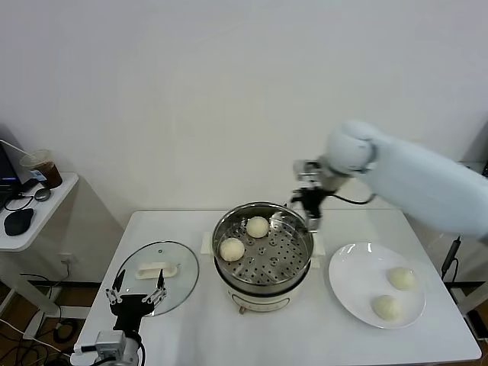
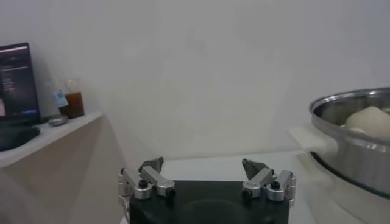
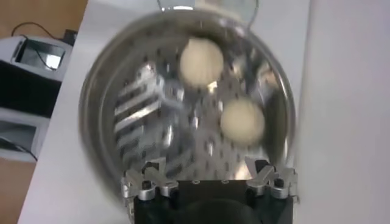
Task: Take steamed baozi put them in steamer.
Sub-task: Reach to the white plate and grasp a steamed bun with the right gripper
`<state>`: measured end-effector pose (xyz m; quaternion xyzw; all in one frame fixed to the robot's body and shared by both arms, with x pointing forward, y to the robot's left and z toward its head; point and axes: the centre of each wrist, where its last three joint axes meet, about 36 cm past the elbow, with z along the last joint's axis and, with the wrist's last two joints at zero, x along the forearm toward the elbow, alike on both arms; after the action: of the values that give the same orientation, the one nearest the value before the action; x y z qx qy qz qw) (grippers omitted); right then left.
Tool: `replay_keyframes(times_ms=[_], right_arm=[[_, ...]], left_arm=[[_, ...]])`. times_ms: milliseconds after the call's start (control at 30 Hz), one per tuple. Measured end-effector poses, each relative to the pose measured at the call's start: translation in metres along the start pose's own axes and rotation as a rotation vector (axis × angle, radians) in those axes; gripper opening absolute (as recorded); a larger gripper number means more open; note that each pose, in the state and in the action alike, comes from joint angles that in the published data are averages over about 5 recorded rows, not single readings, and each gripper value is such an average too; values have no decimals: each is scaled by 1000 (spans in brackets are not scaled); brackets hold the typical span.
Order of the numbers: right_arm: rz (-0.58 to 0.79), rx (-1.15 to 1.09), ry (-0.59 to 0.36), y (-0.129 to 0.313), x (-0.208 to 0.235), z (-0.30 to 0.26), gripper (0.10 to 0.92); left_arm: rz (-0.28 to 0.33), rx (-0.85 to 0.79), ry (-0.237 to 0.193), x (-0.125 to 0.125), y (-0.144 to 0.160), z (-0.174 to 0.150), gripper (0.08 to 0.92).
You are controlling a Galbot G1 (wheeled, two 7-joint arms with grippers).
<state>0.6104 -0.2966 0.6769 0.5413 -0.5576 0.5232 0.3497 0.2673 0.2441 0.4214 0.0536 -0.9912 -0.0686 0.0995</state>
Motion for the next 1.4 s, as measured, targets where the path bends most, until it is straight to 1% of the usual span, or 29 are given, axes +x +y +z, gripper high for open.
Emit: replay_keyframes(times_ms=[100, 233, 400, 600, 767, 933, 1400], right_arm=[[-6, -26, 34, 24, 0, 37, 823], [-33, -40, 85, 51, -8, 68, 823], [-83, -41, 153, 76, -27, 93, 823], [-161, -25, 220, 98, -58, 110, 823], [-208, -15, 255, 110, -82, 117, 823], [-225, -20, 277, 116, -100, 126, 823], [-259, -53, 299, 124, -133, 145, 823]], left_arm=[[-3, -3, 5, 2, 2, 1, 823], [-7, -2, 12, 4, 3, 3, 823], [-8, 1, 21, 6, 1, 5, 823], [-13, 0, 26, 6, 3, 7, 823], [-12, 2, 28, 4, 3, 9, 823], [-8, 4, 30, 2, 1, 10, 823], [-5, -4, 33, 1, 1, 11, 823]])
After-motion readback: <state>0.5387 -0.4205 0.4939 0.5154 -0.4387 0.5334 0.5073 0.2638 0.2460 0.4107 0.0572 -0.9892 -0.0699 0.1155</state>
